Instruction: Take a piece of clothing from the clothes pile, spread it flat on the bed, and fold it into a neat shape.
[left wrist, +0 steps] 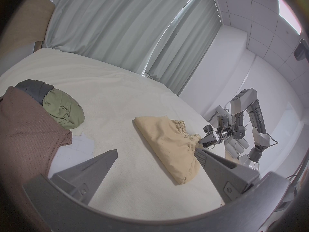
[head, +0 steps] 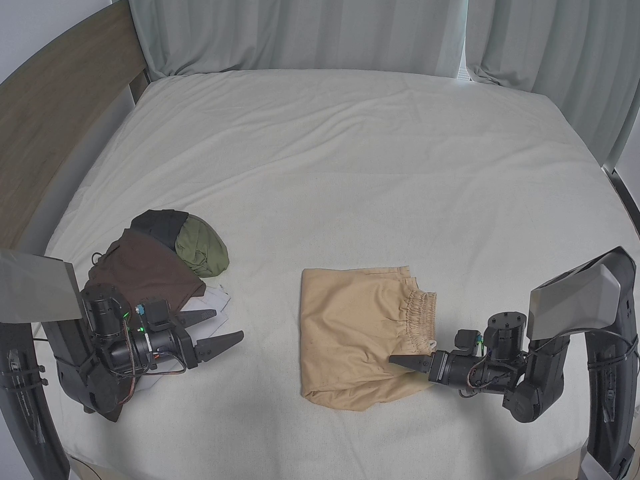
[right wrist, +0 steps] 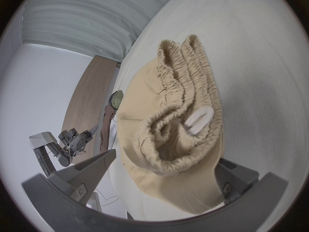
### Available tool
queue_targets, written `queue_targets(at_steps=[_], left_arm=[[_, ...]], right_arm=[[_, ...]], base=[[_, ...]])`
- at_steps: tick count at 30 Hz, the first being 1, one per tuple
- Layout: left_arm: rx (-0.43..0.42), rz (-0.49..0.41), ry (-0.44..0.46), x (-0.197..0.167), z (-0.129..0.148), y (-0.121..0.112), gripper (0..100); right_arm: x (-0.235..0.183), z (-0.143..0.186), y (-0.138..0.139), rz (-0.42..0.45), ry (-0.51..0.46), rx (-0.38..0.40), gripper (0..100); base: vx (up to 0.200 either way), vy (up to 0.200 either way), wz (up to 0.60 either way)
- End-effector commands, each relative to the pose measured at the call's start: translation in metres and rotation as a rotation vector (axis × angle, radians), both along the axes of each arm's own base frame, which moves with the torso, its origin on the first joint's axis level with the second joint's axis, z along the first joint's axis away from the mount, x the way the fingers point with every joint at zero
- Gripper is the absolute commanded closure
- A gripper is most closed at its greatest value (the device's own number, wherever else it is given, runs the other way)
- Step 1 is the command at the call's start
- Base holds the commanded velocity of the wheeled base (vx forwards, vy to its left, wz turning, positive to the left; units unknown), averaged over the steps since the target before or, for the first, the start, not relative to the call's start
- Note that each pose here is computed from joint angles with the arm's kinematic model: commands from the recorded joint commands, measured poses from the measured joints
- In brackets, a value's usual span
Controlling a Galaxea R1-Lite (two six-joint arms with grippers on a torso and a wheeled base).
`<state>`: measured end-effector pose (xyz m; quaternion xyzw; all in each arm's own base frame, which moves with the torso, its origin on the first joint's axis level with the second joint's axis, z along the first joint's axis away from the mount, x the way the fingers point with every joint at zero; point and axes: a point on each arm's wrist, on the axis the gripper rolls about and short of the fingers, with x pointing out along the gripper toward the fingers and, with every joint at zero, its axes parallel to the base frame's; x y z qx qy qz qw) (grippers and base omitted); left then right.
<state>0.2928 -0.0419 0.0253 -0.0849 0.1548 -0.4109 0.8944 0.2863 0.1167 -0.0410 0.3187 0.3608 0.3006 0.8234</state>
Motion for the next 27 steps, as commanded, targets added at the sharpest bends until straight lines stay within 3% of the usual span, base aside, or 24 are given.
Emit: queue_targets(at_steps=[1, 12, 13, 27], left_arm=[[0.0, 0.0, 0.002, -0.0001, -0.0005, -0.0001, 0], [0.001, 0.0, 0.002, -0.0004, -0.0007, -0.0001, 0], [0.001, 0.0, 0.002, -0.0004, -0.0007, -0.0001, 0], [0.001, 0.0, 0.005, -0.0007, -0.0013, -0.0001, 0]], right_arm=[[-0.0002, 0.0049, 0.0044, 0.014, -0.016, 0.008, 0], [0.0009, 0.0027, 0.0048, 0.011, -0.017, 0.005, 0], [0.0009, 0.0027, 0.0048, 0.012, -0.018, 0.005, 100], [-0.0004, 0.0021, 0.0068, 0.02, -0.016, 0.003, 100]], base=[[0.0, 0.0, 0.0], [0.0, 0.0, 0.0], [0.0, 0.0, 0.0], [0.0, 0.0, 0.0]])
